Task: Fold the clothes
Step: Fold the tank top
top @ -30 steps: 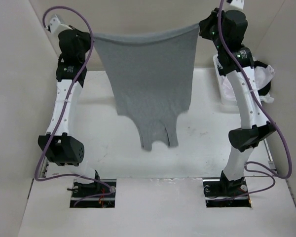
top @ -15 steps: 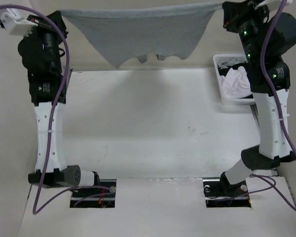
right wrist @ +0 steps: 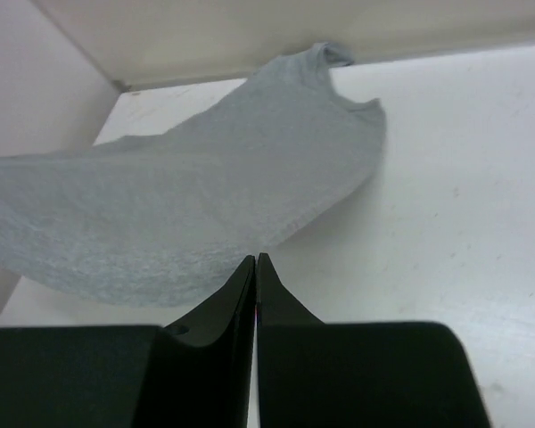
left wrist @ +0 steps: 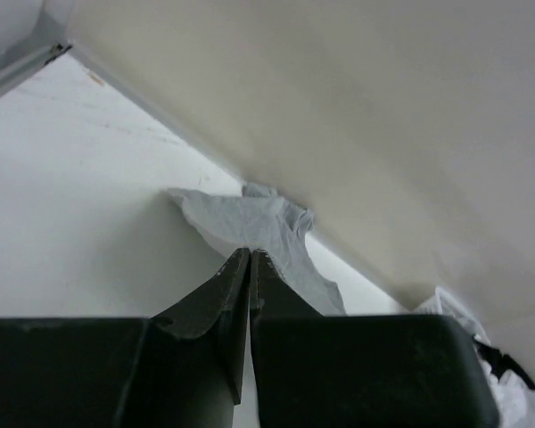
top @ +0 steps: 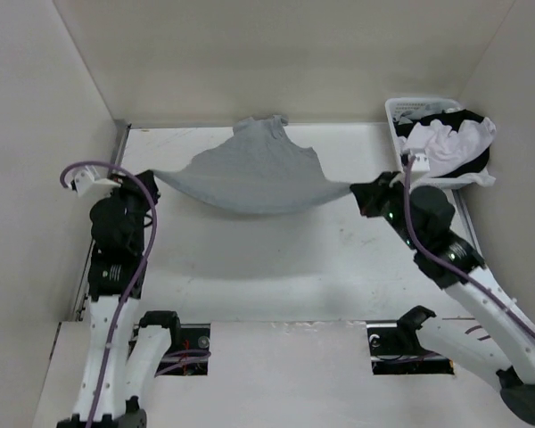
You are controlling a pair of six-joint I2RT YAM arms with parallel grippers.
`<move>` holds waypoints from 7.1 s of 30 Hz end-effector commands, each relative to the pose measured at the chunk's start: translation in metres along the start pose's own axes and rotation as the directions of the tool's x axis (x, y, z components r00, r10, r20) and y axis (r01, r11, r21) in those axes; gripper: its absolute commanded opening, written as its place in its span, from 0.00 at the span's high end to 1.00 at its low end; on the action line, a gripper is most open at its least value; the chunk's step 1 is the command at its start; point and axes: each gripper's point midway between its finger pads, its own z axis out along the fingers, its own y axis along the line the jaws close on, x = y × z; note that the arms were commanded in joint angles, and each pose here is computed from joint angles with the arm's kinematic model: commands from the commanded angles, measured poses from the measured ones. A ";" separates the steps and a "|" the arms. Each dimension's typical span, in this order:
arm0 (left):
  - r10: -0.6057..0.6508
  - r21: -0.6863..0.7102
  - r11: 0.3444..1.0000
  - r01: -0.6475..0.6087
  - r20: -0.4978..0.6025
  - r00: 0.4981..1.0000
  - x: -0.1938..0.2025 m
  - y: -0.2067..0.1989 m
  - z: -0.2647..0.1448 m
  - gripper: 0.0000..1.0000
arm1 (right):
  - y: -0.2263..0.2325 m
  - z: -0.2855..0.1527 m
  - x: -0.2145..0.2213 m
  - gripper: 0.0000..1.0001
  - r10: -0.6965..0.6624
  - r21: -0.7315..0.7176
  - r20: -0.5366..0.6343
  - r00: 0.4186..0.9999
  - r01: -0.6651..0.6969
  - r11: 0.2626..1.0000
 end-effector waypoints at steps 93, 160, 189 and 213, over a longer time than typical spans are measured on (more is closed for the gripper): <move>-0.242 -0.373 0.927 0.047 -0.496 0.834 0.245 0.178 0.000 0.61 | -0.089 0.024 0.240 0.49 0.366 0.304 -0.278 0.888 -0.280 0.910; -0.278 -0.449 0.893 0.024 -0.509 0.814 0.263 0.203 -0.013 1.00 | -0.079 0.024 0.291 0.83 0.432 0.357 -0.421 0.798 -0.292 0.887; -0.163 0.304 0.941 0.146 0.030 0.986 -0.093 -0.093 -0.138 1.00 | 0.045 -0.163 -0.071 0.96 0.275 -0.171 0.069 0.959 -0.260 0.950; -0.132 -0.184 0.979 0.085 -0.259 0.957 0.154 0.045 0.160 1.00 | -0.082 0.175 0.055 0.93 0.327 0.149 -0.196 0.924 -0.301 0.942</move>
